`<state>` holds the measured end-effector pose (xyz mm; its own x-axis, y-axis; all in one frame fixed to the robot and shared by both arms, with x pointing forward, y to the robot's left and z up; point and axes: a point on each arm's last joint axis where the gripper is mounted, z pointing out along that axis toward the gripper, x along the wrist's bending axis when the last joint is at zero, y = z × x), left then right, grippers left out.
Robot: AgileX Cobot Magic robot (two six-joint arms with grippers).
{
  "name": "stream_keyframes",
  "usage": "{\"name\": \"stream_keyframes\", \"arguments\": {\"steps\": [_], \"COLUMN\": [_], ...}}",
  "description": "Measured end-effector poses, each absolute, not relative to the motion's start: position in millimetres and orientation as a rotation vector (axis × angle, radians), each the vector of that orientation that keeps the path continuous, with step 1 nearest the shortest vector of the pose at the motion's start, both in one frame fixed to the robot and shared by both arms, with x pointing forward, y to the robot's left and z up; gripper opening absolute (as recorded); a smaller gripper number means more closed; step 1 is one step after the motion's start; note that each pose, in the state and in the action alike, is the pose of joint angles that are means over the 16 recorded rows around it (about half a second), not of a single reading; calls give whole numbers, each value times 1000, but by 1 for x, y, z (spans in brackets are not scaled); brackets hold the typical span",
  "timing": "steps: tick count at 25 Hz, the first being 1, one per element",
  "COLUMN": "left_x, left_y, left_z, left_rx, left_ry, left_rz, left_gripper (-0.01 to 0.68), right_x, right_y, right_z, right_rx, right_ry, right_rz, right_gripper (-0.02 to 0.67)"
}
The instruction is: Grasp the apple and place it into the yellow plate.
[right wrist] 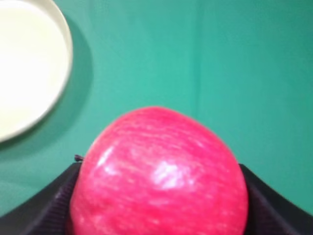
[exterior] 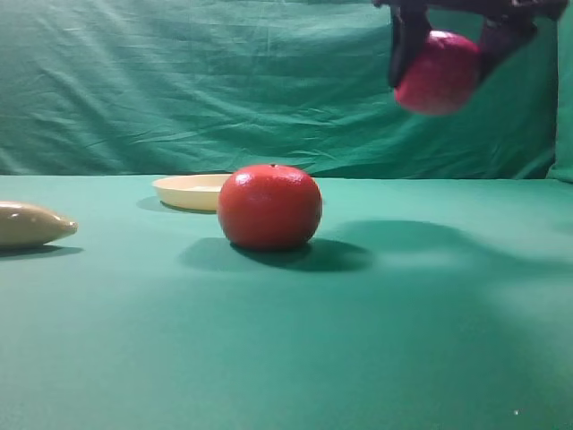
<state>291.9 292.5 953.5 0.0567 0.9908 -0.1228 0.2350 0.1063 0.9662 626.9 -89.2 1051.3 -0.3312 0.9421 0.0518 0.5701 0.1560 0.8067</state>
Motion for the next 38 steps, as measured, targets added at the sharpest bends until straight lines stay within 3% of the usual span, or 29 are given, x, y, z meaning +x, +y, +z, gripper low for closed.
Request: {"name": "stream_keyframes", "arguments": {"steps": [12, 19, 24, 28, 38], "left_x": [292, 292, 292, 292, 292], "left_y": [293, 293, 293, 293, 293], "left_z": [953, 953, 953, 953, 953], "left_rx": [1321, 1321, 1321, 1321, 1321], "left_ry": [1376, 1376, 1376, 1376, 1376], "left_rz": [951, 951, 951, 951, 951], "left_gripper": [157, 157, 157, 157, 157], "right_x": [648, 648, 646, 640, 589], "right_y": [-17, -11, -19, -31, -87], "right_z": [1000, 983, 992, 1021, 1132], "right_rx": [1222, 1112, 1054, 1035, 1226], "right_ry": [2055, 2112, 2124, 2093, 1901], "right_rz": [1193, 1104, 987, 908, 829], "right_gripper": [527, 588, 587, 499, 122]}}
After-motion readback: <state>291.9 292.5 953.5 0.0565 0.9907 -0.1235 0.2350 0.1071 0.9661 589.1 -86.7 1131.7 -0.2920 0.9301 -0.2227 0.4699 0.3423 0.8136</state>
